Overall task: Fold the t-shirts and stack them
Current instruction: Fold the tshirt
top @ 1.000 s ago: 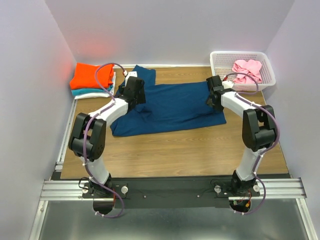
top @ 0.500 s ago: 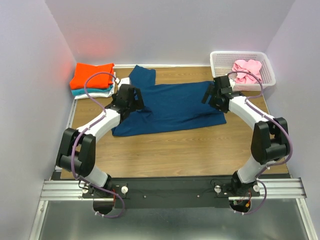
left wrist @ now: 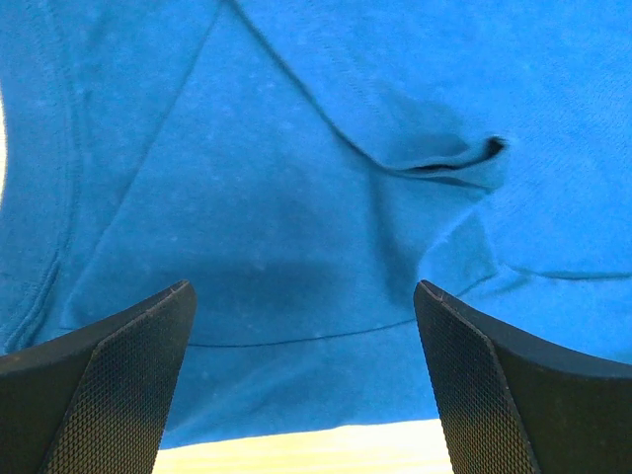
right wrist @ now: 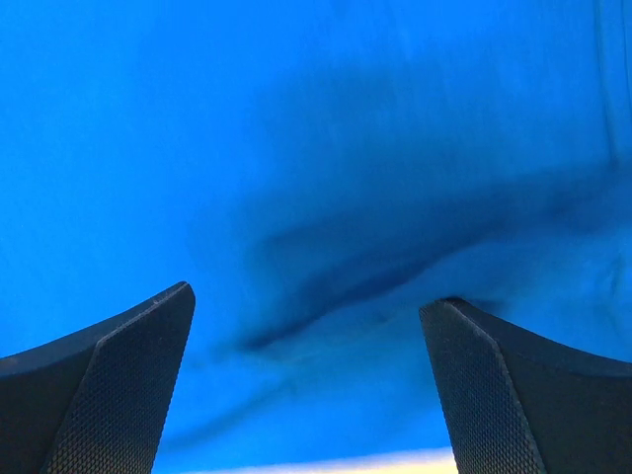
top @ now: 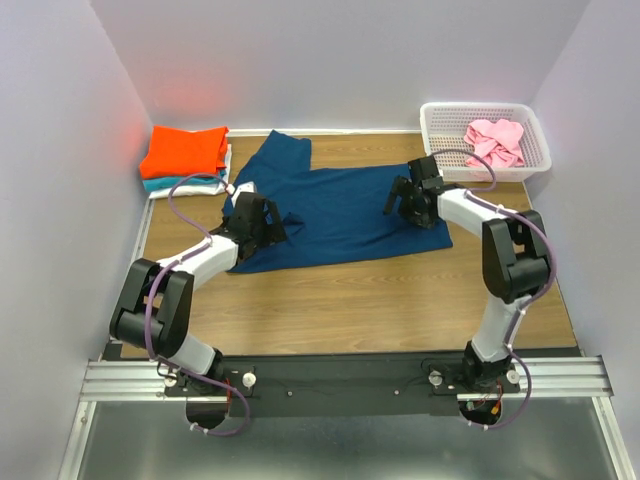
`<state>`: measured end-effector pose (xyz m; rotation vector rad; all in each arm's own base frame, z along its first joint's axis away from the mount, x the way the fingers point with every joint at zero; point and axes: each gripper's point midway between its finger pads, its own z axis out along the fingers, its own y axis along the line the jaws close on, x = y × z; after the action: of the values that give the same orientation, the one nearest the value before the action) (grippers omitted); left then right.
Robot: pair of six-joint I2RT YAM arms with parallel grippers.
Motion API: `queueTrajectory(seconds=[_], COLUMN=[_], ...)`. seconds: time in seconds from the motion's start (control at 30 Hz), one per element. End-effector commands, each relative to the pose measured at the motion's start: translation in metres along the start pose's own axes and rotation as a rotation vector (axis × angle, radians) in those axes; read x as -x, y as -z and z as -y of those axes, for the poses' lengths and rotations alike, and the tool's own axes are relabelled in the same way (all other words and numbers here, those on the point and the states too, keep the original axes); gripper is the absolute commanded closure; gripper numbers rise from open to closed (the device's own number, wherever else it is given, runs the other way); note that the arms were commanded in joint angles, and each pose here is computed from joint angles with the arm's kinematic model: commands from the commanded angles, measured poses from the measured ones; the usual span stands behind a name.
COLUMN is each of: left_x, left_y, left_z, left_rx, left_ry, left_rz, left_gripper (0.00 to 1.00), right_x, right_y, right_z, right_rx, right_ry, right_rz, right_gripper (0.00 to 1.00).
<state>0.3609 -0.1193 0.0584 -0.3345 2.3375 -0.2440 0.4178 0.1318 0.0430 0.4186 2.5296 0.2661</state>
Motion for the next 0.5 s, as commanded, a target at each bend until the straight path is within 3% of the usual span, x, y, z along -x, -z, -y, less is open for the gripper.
queueTrajectory(seconds=[0.0, 0.13, 0.27, 0.47], left_x=[-0.006, -0.007, 0.002, 0.018], left_y=[-0.006, -0.003, 0.001, -0.003], left_z=[-0.013, -0.024, -0.023, -0.007], left_rx=[0.02, 0.042, 0.036, -0.016], left_ry=[0.039, 0.052, 0.061, 0.08], left_rz=[-0.01, -0.004, 0.023, 0.054], left_gripper=[0.02, 0.02, 0.02, 0.02], right_x=[0.043, 0.07, 0.09, 0.047], right_y=[-0.024, -0.029, -0.002, 0.016], right_z=[-0.003, -0.008, -0.007, 0.001], right_rx=[-0.055, -0.079, -0.102, -0.043], right_ry=[-0.018, 0.002, 0.008, 0.004], right_rz=[0.116, 0.174, 0.238, 0.151], right_gripper=[0.0, 0.0, 0.0, 0.0])
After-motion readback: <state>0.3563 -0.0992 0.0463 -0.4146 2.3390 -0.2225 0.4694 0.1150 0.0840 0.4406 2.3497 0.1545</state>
